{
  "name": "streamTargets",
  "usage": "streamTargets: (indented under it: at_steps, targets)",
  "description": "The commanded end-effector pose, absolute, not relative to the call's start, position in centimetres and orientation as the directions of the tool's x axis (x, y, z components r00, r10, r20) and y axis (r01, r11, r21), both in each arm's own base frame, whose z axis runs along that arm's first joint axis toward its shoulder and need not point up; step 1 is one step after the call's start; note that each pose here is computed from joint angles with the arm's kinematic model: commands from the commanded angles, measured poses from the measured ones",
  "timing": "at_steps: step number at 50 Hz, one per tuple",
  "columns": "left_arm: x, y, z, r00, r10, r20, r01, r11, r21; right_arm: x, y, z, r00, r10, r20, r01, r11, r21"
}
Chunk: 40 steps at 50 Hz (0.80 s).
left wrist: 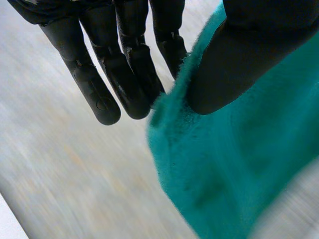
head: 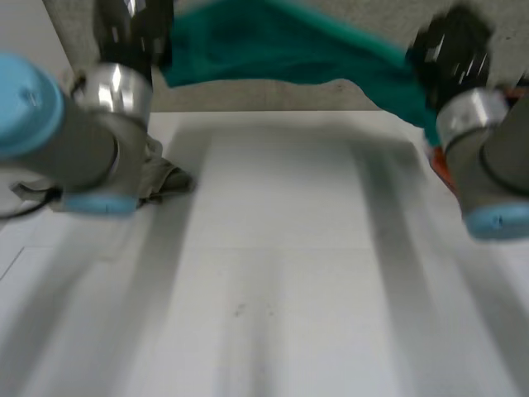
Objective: Fold the laundry.
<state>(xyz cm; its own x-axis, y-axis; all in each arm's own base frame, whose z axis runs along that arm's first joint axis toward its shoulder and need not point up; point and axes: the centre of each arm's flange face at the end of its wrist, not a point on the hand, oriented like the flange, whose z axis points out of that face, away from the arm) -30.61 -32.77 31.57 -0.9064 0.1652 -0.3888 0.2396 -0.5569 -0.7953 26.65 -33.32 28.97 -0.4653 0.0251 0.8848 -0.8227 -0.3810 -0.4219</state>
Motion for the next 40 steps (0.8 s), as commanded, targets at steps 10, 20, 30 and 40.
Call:
streamTargets:
  at_steps: [10,20,30,40]
  targets:
    - [-27.8,-27.5,17.9,-0.814,0.339,-0.471,0.377,-0.307,-0.874,26.3,-30.2,16.8,-0.647,-0.454,0.612,-0.667,-0.051,-0.743]
    - [-26.7,-27.2,20.4,-0.836,0.296,-0.462,0.359,-0.342,-0.868,20.5,-32.4,22.0,-0.844,-0.465,0.269,-0.383,0.171,-0.908]
    - [-26.6,-27.1,20.9,-0.839,0.292,-0.459,0.351,-0.353,-0.867,17.4,-34.2,21.3,-0.811,-0.56,0.167,-0.391,0.307,-0.867]
    - [-26.6,-27.3,21.2,-0.841,0.287,-0.458,0.349,-0.358,-0.866,16.4,-32.2,17.5,-0.767,-0.586,0.262,-0.526,0.34,-0.78]
